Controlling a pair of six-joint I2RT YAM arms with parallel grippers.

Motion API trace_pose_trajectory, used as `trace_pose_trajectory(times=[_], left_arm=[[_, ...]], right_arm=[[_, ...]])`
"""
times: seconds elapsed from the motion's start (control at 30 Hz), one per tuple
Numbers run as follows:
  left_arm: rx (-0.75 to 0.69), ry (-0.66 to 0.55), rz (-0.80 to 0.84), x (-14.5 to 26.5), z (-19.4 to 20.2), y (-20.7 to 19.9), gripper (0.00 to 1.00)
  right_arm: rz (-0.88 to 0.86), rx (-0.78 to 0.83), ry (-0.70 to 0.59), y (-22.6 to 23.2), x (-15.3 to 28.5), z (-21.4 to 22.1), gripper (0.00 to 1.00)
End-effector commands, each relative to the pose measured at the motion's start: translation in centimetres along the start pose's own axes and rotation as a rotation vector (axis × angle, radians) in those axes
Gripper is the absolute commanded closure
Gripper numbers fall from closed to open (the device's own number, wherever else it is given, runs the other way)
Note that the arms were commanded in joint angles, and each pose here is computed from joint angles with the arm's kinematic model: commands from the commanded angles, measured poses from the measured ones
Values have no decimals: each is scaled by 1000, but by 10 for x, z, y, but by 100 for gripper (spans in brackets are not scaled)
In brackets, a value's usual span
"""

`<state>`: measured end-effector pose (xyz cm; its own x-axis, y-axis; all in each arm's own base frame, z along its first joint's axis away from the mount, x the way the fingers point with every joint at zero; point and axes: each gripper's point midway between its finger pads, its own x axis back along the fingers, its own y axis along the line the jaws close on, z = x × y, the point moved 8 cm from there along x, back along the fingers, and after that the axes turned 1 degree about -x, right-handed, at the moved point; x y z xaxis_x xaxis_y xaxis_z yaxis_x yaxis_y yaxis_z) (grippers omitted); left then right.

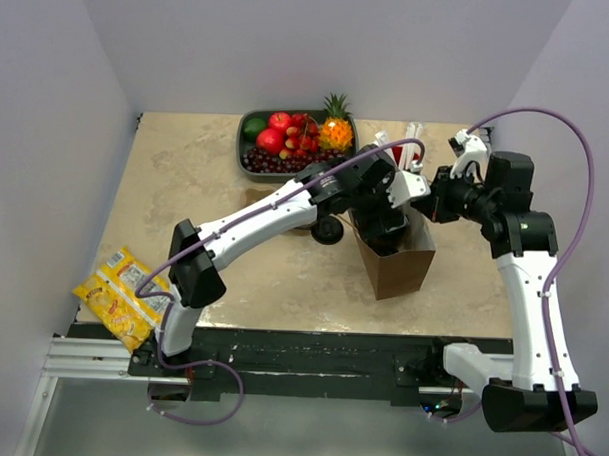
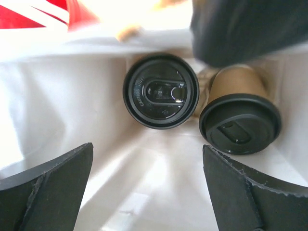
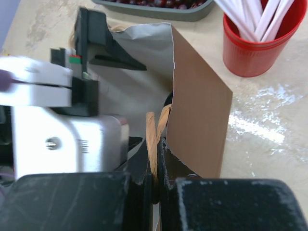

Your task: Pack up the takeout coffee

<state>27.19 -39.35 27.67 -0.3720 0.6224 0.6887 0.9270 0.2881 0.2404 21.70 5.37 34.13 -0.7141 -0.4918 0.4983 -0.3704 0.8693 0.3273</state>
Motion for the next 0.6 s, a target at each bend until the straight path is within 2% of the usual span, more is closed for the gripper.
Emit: trace_pose_trajectory(times=[0.0, 0.17, 0.57], left_arm=[[33, -132, -6, 25, -24, -1, 1], [41, -154, -11, 32, -26, -1, 1], [14, -417, -46, 99, -68, 17, 0]], right_arm=[[-89, -27, -10, 18, 9, -5, 100], [-77, -27, 2, 15, 5, -5, 100], [25, -7, -4, 5, 6, -8, 100]])
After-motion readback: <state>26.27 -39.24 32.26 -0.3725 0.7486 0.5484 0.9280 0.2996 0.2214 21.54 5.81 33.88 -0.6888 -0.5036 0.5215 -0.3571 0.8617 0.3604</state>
